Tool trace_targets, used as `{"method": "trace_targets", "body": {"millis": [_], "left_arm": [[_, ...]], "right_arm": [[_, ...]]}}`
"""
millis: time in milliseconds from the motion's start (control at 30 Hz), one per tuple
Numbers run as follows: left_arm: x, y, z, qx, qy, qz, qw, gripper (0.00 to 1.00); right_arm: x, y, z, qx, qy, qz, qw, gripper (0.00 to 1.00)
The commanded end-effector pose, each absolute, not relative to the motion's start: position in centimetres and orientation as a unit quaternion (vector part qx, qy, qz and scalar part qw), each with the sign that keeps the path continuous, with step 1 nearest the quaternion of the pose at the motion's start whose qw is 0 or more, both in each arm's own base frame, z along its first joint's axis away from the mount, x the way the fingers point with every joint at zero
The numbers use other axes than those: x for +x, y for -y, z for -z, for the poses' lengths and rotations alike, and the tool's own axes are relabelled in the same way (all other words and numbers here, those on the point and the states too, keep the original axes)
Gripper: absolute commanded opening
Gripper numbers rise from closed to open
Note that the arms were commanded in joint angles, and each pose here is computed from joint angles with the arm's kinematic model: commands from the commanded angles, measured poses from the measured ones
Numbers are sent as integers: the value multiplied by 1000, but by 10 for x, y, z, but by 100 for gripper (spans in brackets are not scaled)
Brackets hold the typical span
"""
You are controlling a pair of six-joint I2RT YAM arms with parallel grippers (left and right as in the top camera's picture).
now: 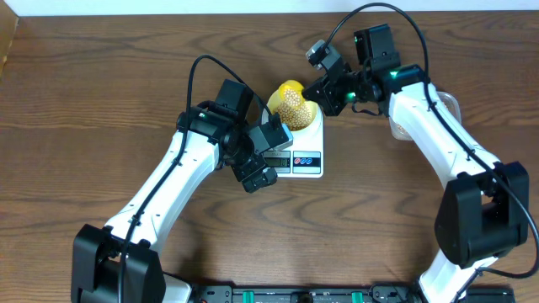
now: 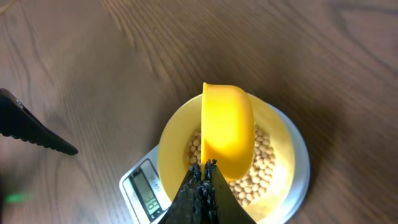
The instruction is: Scoop item into bowl and weigh 50g on scale
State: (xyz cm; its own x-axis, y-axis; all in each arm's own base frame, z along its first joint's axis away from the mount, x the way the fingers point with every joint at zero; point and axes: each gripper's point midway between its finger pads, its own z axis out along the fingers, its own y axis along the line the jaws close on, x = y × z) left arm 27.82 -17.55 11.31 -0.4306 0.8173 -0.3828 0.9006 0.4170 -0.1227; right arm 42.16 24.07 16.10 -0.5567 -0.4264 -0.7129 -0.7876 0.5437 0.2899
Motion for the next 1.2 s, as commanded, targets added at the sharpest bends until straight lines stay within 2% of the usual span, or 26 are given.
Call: {"method": "trace_targets", "body": {"millis": [0, 667, 1167], "left_arm": [[277, 175, -111, 517, -830, 161, 129, 98], [277, 175, -111, 517, -830, 161, 129, 98], [277, 175, -111, 517, -830, 161, 129, 98]], "right_arm": [[423, -243, -193, -400, -803, -284, 339, 1], [421, -245, -190, -426, -804, -232, 343, 1], [424, -244, -193, -369, -827, -260, 335, 1]]}}
